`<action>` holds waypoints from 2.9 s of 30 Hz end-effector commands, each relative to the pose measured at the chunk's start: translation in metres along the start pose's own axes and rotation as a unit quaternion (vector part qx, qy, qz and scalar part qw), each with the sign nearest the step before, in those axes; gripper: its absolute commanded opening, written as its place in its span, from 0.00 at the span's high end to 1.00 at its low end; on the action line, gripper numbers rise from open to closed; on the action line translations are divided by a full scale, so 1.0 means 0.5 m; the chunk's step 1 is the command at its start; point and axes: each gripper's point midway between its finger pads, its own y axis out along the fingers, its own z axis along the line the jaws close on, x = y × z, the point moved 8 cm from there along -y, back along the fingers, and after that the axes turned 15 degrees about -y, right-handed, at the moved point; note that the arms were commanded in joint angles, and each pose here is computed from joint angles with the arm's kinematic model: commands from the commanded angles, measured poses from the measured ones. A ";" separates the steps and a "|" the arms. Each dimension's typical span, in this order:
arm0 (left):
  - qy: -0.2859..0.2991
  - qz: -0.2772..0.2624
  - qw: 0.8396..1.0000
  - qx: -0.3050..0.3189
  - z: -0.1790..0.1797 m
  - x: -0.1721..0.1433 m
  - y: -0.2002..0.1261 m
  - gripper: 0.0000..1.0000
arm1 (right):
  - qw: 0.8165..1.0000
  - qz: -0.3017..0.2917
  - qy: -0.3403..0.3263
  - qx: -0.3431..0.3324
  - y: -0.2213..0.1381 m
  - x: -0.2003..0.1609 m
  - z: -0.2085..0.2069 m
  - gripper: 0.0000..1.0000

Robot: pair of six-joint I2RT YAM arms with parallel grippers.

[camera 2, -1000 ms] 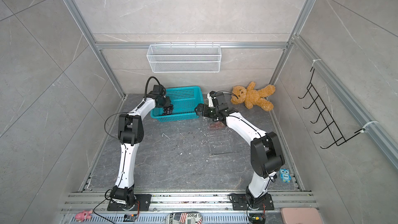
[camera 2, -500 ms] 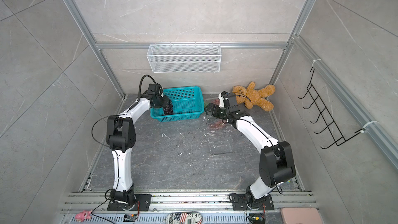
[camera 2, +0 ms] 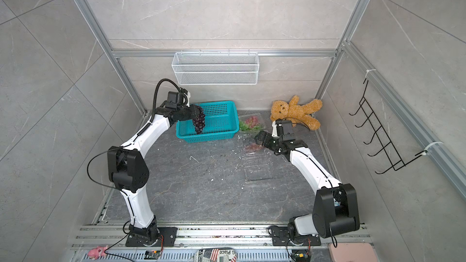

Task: Pack grapes into containers
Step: Pick up the grape from the basket, then place the grape into the packing box.

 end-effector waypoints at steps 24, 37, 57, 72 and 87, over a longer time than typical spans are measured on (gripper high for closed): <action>0.084 0.095 0.971 -0.203 -0.321 -0.322 -0.222 0.77 | 0.996 0.014 0.074 -0.050 -0.063 -0.140 -0.095 0.03; 0.110 0.158 0.955 -0.227 -0.373 -0.447 -0.141 0.77 | 0.994 0.006 0.099 -0.041 -0.063 -0.163 -0.117 0.03; 0.144 0.227 0.943 -0.194 -0.364 -0.543 -0.008 0.77 | 0.991 0.010 0.130 -0.024 -0.037 -0.185 -0.159 0.04; 0.162 0.270 0.935 -0.166 -0.368 -0.608 0.047 0.71 | 0.990 0.022 0.134 -0.026 -0.023 -0.196 -0.171 0.14; 0.167 0.276 0.935 -0.146 -0.363 -0.614 0.064 0.40 | 0.991 0.023 0.131 -0.024 -0.032 -0.191 -0.167 0.16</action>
